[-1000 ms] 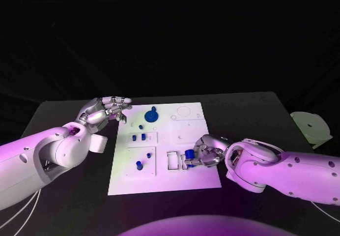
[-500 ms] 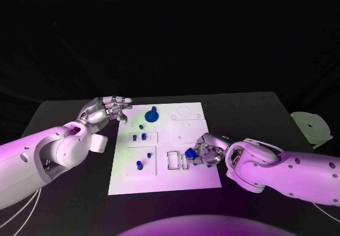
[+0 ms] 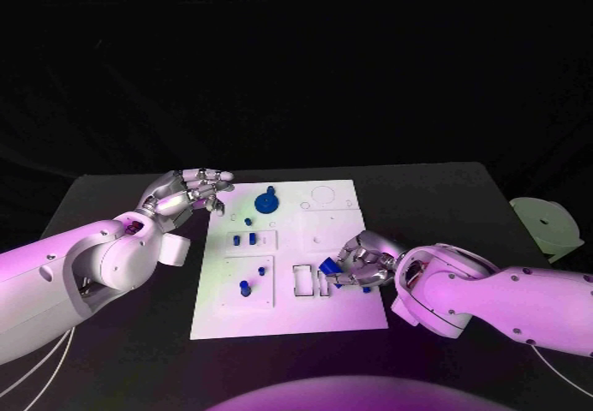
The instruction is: Assemble the parts on the task board
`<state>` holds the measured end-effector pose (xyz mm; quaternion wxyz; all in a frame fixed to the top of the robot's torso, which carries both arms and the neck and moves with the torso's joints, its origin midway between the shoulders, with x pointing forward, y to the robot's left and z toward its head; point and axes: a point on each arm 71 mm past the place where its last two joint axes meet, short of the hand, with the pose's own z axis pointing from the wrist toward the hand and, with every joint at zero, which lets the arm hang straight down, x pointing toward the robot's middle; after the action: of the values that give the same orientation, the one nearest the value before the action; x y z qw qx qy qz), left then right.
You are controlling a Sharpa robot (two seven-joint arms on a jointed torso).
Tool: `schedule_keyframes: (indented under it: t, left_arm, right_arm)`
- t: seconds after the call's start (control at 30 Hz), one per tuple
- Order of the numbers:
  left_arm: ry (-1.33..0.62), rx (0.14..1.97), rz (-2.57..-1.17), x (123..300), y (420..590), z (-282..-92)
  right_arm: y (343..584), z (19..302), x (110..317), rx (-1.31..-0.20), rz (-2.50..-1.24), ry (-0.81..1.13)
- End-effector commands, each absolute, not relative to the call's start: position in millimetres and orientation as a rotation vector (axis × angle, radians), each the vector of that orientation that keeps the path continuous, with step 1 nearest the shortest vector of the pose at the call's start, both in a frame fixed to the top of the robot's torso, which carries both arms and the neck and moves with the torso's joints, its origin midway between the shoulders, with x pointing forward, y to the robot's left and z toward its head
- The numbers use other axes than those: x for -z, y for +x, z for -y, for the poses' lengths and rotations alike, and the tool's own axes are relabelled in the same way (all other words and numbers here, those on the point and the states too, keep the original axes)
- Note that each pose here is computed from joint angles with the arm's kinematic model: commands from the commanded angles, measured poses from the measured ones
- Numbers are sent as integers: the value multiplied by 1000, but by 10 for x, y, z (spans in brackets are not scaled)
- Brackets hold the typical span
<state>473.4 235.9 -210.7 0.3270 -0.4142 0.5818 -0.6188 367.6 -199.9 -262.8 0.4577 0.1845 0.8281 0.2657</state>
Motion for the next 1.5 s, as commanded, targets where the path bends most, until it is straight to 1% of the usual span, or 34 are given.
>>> schedule_keyframes:
  t: [0.03, 0.3, 0.47, 0.77, 1.17, 1.33, 1.5]
  left_arm:
    - [-1073, 1652, -1537, 2099, 4725, -2325]
    - [-1072, 1657, -1542, 2099, 4722, -2317]
    - [-1070, 1659, -1544, 2099, 4720, -2311]
    - [-1068, 1661, -1548, 2098, 4717, -2304]
    - [-1067, 1661, -1553, 2099, 4714, -2305]
    - [-1067, 1660, -1554, 2099, 4713, -2307]
    - [-1064, 1660, -1562, 2101, 4710, -2304]
  right_arm:
    - [3661, 1943, 2620, -727, -2056, 538]
    - [3649, 1782, 2606, -788, -2088, 511]
    - [3656, 1657, 2623, -810, -2117, 453]
    - [3720, 1562, 2675, -761, -2134, 348]
    - [3800, 1603, 2708, -694, -2108, 298]
    - [3814, 1605, 2704, -685, -2092, 282]
    - [3811, 1588, 2699, -699, -2089, 260]
